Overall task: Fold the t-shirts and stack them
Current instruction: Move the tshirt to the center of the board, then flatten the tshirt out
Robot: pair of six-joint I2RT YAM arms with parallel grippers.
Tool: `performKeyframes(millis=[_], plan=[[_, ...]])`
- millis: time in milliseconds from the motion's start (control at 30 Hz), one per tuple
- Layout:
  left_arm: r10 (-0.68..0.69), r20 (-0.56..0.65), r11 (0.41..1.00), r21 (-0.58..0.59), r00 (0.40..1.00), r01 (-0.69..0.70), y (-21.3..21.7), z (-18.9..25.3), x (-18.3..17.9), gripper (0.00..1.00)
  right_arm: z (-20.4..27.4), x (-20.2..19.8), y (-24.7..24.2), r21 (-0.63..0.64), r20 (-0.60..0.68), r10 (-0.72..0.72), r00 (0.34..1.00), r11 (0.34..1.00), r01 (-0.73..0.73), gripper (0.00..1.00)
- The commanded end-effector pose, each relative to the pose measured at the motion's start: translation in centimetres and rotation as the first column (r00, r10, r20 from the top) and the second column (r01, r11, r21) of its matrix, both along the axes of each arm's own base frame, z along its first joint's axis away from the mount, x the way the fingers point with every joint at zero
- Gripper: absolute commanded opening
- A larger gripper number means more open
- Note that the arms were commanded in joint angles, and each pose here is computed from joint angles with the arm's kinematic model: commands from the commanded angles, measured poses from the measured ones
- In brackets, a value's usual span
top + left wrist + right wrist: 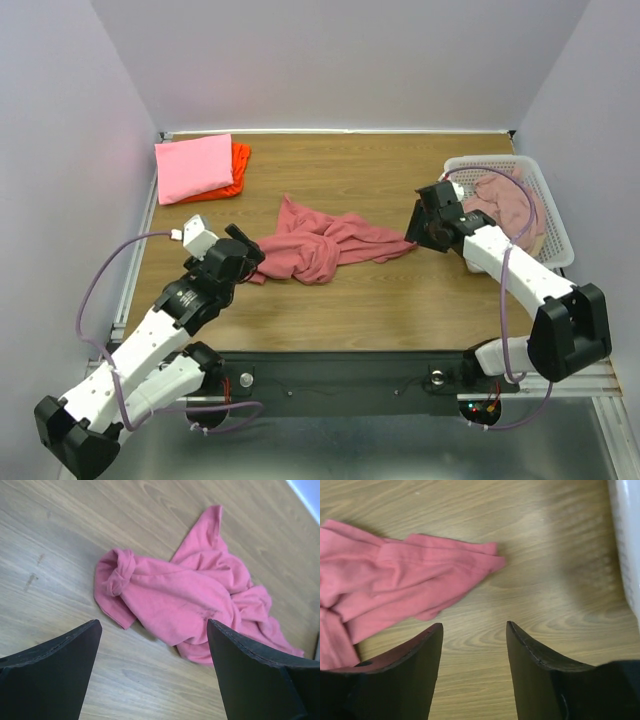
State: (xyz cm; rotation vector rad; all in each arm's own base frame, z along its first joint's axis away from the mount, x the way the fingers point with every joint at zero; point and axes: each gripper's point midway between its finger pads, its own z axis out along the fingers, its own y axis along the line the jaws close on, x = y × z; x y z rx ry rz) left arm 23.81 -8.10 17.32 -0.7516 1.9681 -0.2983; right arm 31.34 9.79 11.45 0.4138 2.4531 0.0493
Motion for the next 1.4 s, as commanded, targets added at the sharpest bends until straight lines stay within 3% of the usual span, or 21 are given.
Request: performKeyframes(millis=[0, 67, 167, 267, 400, 567, 767, 867, 900, 967, 1033, 1067, 1100, 1167, 1200, 1367], plan=[[-0.091, -0.018, 0.996, -0.014, 0.996, 0.091, -2.1, -1.0, 0.7, 0.98, 3.4, 1.7, 2.2, 0.101, 0.147, 0.063, 0.987, 0.992, -0.078, 0.61], [-0.165, -0.047, 0.986, -0.025, 0.985, 0.164, -3.4, -2.4, 0.4, 0.98, 2.7, 1.4, 1.7, 0.081, 0.144, 0.059, 0.988, 0.994, -0.072, 0.63], [-0.165, -0.076, 0.986, -0.032, 0.983, 0.163, -3.5, -3.8, 0.2, 0.98, 1.6, 1.1, 1.1, 0.060, 0.125, 0.038, 0.991, 0.997, -0.046, 0.64], [-0.080, -0.107, 0.997, -0.019, 0.991, 0.078, -2.1, -4.8, -0.1, 0.98, 0.6, 1.0, 1.1, 0.067, 0.120, 0.024, 0.992, 0.997, -0.033, 0.66], [0.082, -0.116, 0.994, 0.086, 0.990, -0.072, 1.3, -4.9, 0.7, 0.98, -0.2, 1.6, 1.3, 0.082, 0.115, -0.007, 0.993, 0.997, -0.003, 0.68], [0.070, -0.100, 0.994, 0.087, 0.992, -0.062, 2.5, -4.9, 4.3, 0.98, -1.5, 2.2, 1.9, 0.105, 0.101, -0.017, 0.995, 0.994, 0.006, 0.68], [-0.015, -0.106, 1.000, 0.025, 0.994, 0.018, 1.9, -6.3, 8.1, 0.81, -3.6, 3.4, 2.4, 0.117, 0.080, -0.052, 0.995, 0.992, 0.042, 0.69], [-0.093, -0.124, 0.996, -0.005, 0.988, 0.093, 0.3, -7.2, 8.9, 0.65, -5.3, 4.1, 2.8, 0.126, 0.039, -0.072, 0.997, 0.990, 0.066, 0.68], [-0.104, -0.133, 0.995, -0.007, 0.986, 0.104, 0.1, -7.5, 8.9, 0.53, -5.7, 4.2, 3.0, 0.128, 0.030, -0.075, 0.997, 0.989, 0.071, 0.68], [-0.109, -0.163, 0.994, 0.004, 0.981, 0.111, 0.1, -8.3, 9.1, 0.42, -6.9, 4.7, 3.2, 0.127, 0.008, -0.092, 0.996, 0.988, 0.090, 0.66], [-0.097, -0.177, 0.994, 0.030, 0.979, 0.104, 0.4, -8.6, 9.6, 0.08, -7.4, 5.2, 3.3, 0.125, 0.008, -0.103, 0.995, 0.987, 0.101, 0.58], [-0.092, -0.174, 0.995, 0.033, 0.980, 0.099, 0.5, -8.5, 9.9, 0.00, -7.5, 5.5, 3.4, 0.124, 0.006, -0.103, 0.995, 0.987, 0.101, 0.49], [-0.091, -0.185, 0.994, 0.043, 0.979, 0.100, 0.7, -8.4, 9.8, 0.00, -7.5, 6.0, 3.8, 0.129, 0.008, -0.089, 0.996, 0.988, 0.088, 0.22], [-0.081, -0.158, 0.992, 0.081, 0.984, 0.095, 1.3, -6.6, 10.3, 0.00, -6.7, 6.6, 4.5, 0.136, 0.019, -0.031, 0.999, 0.990, 0.028, 0.06], [-0.070, -0.154, 0.992, 0.097, 0.986, 0.086, 1.7, -5.8, 10.0, 0.00, -6.0, 7.0, 4.7, 0.140, 0.036, -0.014, 0.999, 0.990, 0.009, 0.01], [0.005, 0.203, 0.996, 0.091, 0.979, -0.024, 3.9, 6.9, 8.9, 0.00, 4.1, 9.1, 4.8, 0.155, 0.278, 0.011, 0.960, 0.986, -0.056, 0.00]])
